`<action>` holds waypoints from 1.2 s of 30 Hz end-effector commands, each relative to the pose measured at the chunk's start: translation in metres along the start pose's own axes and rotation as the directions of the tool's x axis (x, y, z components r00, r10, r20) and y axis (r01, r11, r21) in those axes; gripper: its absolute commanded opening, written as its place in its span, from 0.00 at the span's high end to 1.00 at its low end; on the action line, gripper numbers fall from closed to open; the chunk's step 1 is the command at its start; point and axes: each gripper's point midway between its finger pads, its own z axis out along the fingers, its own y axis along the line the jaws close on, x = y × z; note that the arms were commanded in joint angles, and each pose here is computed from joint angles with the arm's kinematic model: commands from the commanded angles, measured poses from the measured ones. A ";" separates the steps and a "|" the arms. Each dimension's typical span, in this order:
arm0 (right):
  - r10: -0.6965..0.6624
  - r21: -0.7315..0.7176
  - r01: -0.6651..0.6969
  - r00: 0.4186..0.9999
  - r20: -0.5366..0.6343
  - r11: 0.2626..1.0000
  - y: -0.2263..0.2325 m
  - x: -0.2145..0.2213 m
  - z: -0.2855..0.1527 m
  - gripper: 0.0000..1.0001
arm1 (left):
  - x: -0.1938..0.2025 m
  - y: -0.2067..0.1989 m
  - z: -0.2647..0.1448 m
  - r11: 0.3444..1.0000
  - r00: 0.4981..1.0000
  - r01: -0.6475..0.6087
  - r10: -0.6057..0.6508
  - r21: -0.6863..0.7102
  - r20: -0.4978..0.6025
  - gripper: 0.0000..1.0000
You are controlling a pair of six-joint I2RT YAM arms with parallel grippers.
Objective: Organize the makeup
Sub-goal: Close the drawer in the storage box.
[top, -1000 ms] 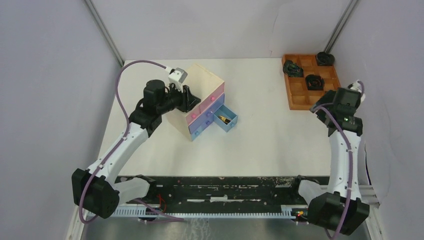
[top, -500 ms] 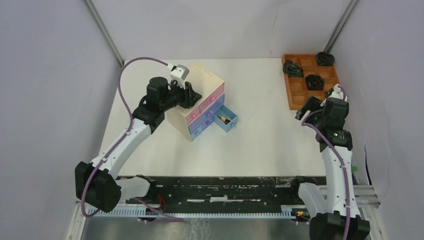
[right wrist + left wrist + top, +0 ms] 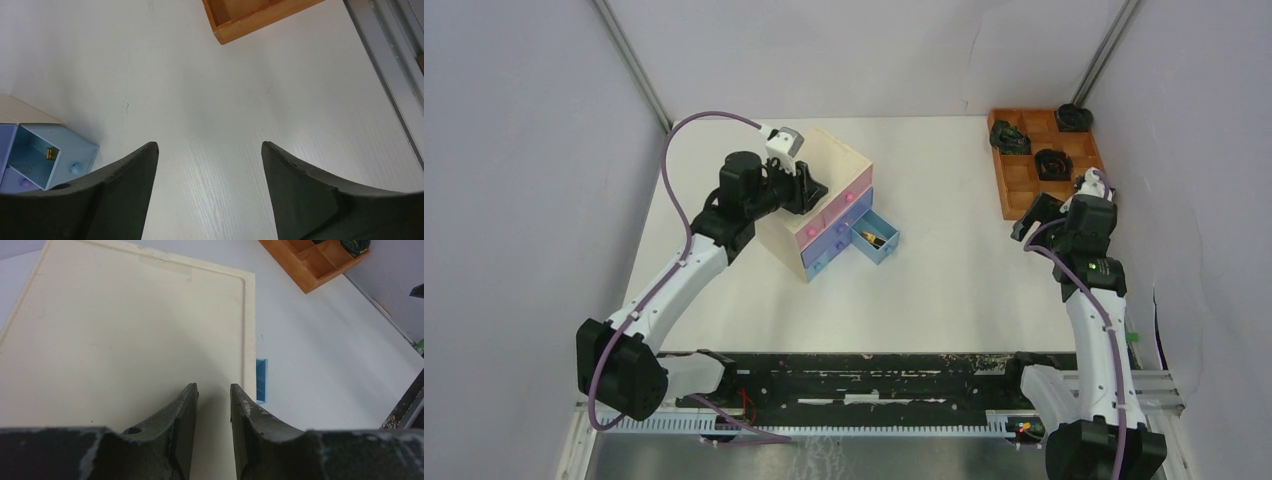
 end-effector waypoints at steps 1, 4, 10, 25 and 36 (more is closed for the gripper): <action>-0.028 -0.023 0.028 0.999 0.025 0.999 0.005 -0.005 0.003 0.18 | 0.082 0.020 -0.004 0.996 0.959 0.031 -0.054 -0.085 -0.278 0.60; -0.031 -0.023 0.032 0.999 0.019 0.999 0.004 -0.002 0.005 0.19 | 0.084 0.020 -0.004 0.996 0.957 0.032 -0.055 -0.086 -0.284 0.60; -0.045 -0.028 0.045 0.999 0.006 0.999 0.005 0.002 0.008 0.19 | 0.086 0.020 -0.003 0.996 0.955 0.034 -0.057 -0.084 -0.292 0.60; -0.083 -0.049 0.082 0.996 -0.020 0.995 0.011 0.012 0.015 0.20 | 0.101 0.029 -0.001 0.993 0.939 0.022 -0.060 -0.115 -0.338 0.60; -0.130 -0.053 0.127 0.990 -0.052 0.990 0.019 0.025 0.024 0.22 | 0.103 0.032 -0.001 0.992 0.934 0.012 -0.055 -0.124 -0.353 0.60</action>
